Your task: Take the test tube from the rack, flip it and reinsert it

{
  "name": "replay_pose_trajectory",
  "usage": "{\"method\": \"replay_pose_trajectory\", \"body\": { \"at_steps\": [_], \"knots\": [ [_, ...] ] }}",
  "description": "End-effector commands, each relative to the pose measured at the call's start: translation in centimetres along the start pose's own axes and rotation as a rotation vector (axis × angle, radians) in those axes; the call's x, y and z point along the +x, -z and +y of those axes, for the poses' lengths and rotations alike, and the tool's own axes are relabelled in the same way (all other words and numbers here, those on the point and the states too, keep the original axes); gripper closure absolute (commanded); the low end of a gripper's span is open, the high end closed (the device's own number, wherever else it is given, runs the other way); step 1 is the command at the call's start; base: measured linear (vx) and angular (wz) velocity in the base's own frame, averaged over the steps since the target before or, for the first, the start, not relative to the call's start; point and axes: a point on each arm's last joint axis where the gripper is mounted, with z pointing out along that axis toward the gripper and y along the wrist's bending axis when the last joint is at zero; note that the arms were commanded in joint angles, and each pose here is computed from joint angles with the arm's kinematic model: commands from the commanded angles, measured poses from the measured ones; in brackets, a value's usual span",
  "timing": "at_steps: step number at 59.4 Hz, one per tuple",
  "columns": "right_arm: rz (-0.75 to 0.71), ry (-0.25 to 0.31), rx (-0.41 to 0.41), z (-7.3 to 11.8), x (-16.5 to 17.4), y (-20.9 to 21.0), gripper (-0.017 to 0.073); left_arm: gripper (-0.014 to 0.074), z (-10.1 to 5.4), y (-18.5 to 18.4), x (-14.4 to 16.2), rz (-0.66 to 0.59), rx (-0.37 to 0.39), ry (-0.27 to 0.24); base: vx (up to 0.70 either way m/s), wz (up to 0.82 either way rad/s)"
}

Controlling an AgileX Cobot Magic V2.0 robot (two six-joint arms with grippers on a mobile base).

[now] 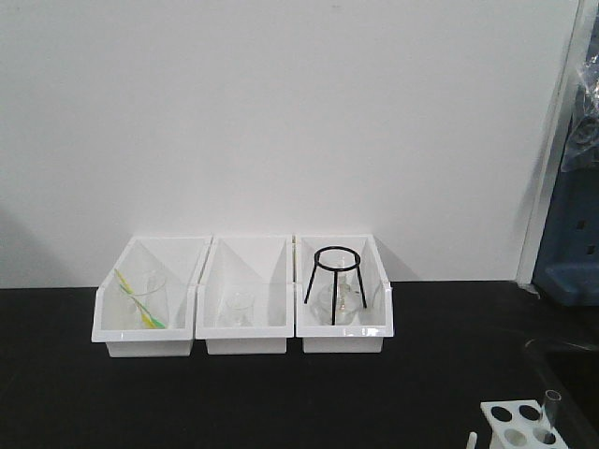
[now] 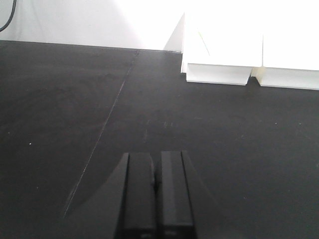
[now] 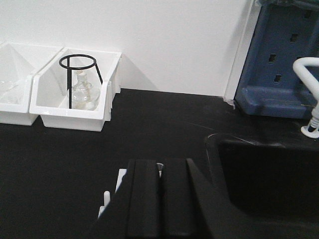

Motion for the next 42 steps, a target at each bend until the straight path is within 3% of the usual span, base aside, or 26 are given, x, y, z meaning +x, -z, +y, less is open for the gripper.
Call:
{"method": "replay_pose_trajectory", "body": {
  "at_steps": [1, 20, 42],
  "knots": [
    [-0.116, -0.002, 0.014, -0.2, -1.6, 2.2, 0.0572, 0.0600, -0.2, 0.0, -0.7, -0.086, 0.024, 0.002, 0.00, 0.00],
    [-0.272, -0.002, 0.032, -0.4, -1.8, 6.4, 0.0570, 0.0600, -0.2, 0.0, -0.7, -0.086, 0.024, 0.002, 0.00, 0.00],
    [-0.279, -0.002, 0.032, -0.4, -1.8, 6.6, 0.0568, 0.0600, -0.2, 0.0, -0.7, -0.086, 0.024, 0.002, 0.00, 0.00]
  ]
}}
